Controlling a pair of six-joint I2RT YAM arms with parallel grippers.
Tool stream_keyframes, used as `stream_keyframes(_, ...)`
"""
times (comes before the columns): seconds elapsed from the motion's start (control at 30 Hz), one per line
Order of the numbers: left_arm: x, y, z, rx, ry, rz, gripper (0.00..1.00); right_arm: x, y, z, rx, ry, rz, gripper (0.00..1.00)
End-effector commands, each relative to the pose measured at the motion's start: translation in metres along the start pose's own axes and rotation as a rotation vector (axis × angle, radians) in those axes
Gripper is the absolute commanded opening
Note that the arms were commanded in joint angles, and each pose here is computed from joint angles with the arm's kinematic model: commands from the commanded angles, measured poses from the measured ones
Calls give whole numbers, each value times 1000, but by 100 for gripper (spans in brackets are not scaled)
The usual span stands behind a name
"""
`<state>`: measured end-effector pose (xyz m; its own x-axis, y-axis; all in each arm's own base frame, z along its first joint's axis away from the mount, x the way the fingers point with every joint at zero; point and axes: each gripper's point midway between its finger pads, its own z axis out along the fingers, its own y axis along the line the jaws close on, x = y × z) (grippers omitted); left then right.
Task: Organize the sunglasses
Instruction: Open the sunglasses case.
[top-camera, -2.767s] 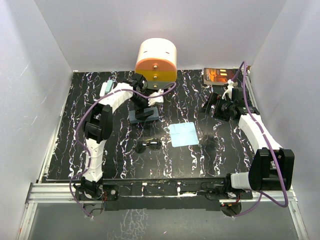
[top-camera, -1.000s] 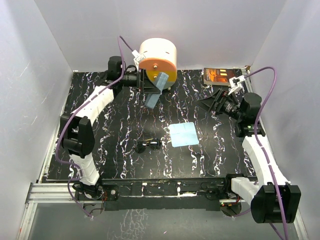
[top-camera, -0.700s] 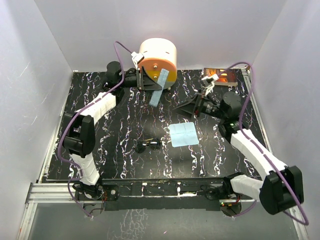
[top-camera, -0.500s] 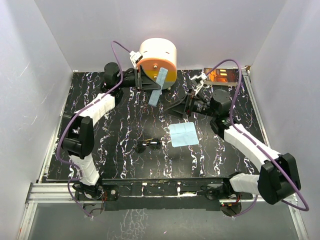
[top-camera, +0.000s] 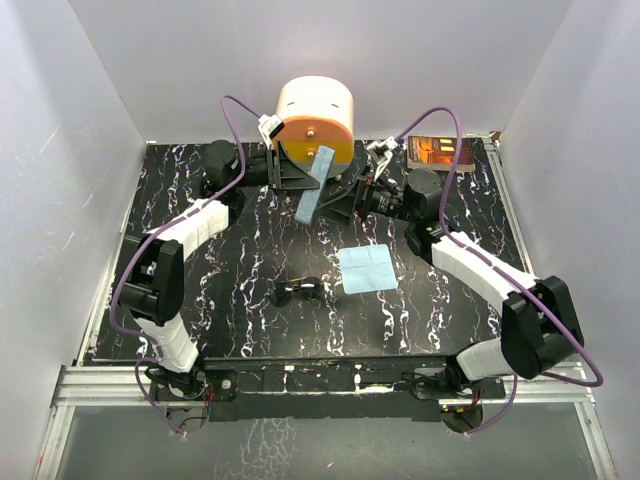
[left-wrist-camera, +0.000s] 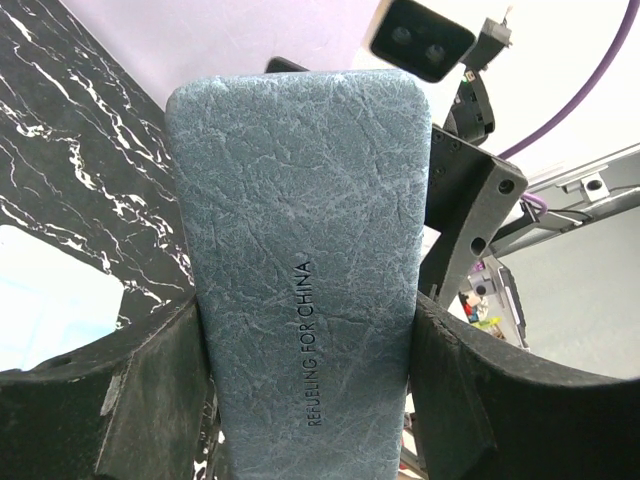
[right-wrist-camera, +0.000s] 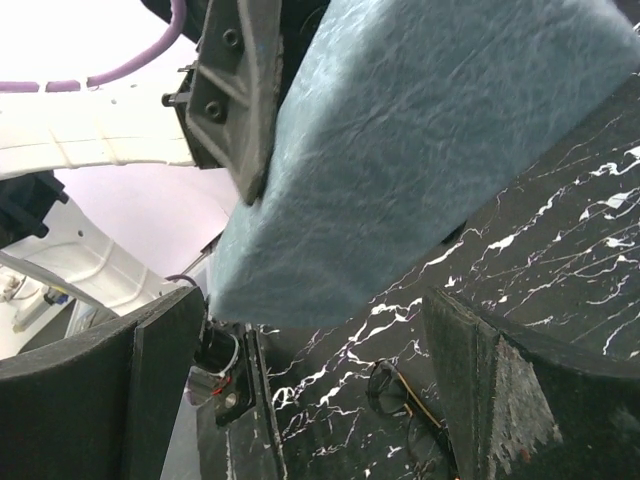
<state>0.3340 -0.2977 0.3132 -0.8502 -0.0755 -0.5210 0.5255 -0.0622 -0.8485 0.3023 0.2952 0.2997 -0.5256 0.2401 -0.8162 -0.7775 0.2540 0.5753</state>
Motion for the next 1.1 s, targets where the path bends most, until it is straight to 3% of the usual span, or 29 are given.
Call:
stream_keyframes(0.0, -2, -60, -1, 69, -27, 171, 0, -31, 19, 15, -91, -69, -133, 99)
stream_keyframes(0.5, 5, -74, -1, 97, -40, 156, 0, -38, 9, 21, -60, -150, -134, 99)
stream_keyframes(1.07, 11, -88, 3, 127, -53, 138, 0, -35, 29, 28, -262, -188, -67, 99)
